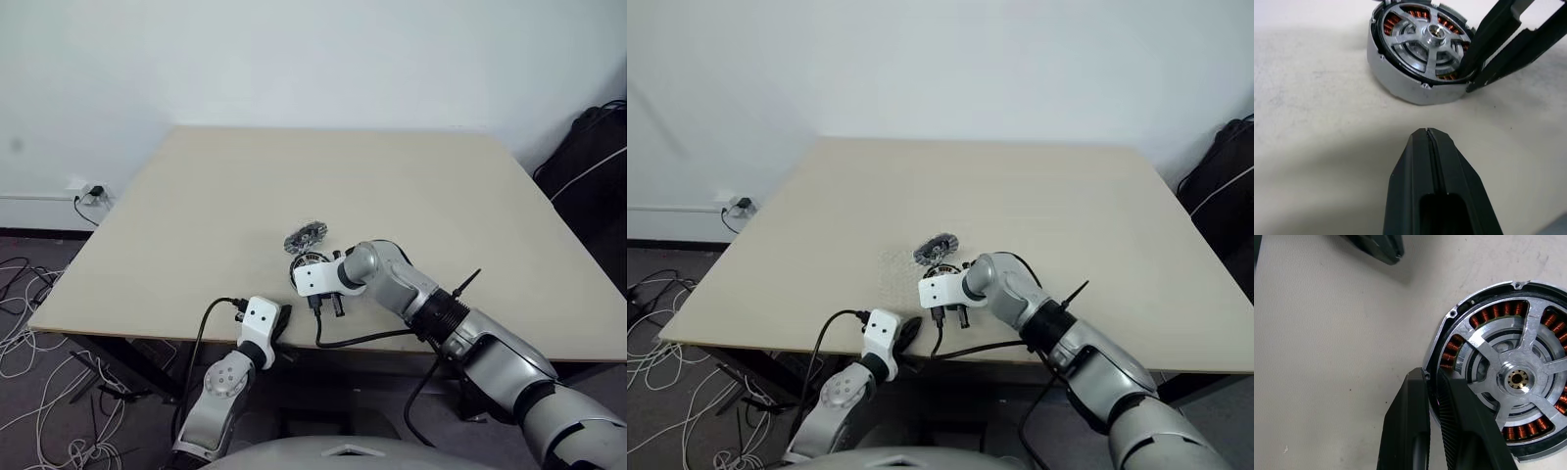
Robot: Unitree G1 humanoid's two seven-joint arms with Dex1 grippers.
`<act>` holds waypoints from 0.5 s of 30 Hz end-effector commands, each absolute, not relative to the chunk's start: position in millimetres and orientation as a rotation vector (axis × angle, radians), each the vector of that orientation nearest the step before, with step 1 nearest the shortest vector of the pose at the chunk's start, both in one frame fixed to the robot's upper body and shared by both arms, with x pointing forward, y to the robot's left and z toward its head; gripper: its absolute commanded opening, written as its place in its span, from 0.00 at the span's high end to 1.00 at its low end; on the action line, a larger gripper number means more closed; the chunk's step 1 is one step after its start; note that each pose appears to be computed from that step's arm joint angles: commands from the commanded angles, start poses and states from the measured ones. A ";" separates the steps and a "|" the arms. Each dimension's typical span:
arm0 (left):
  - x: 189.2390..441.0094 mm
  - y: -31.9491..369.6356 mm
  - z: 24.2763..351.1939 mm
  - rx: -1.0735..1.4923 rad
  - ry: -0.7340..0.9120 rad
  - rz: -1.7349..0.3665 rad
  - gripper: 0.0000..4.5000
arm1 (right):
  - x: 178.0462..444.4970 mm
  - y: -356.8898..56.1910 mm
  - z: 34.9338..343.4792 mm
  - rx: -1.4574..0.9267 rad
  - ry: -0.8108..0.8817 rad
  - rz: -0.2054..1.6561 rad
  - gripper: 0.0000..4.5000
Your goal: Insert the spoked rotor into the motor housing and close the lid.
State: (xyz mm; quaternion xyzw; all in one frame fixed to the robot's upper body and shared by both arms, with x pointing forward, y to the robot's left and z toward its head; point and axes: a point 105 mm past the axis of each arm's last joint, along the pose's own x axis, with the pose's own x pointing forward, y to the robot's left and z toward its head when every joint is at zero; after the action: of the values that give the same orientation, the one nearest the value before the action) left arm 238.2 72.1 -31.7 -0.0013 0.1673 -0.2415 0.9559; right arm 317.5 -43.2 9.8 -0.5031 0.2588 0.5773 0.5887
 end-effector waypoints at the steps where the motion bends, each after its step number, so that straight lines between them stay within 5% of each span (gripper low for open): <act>1: 245.0 69.5 -13.5 -0.002 0.263 -0.487 1.00 | 334.4 -52.0 18.3 -1.173 0.584 1.238 0.99; 15: 246.8 61.8 -14.5 -0.010 0.274 -0.526 1.00 | 322.7 -72.2 38.8 -0.907 0.585 1.055 0.99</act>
State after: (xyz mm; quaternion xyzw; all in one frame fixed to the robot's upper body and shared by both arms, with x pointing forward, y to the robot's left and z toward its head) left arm 240.4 67.2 -28.3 -0.0013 0.1613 -0.2521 0.9542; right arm 312.3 -70.7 12.8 -0.4171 0.2969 0.5048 0.6950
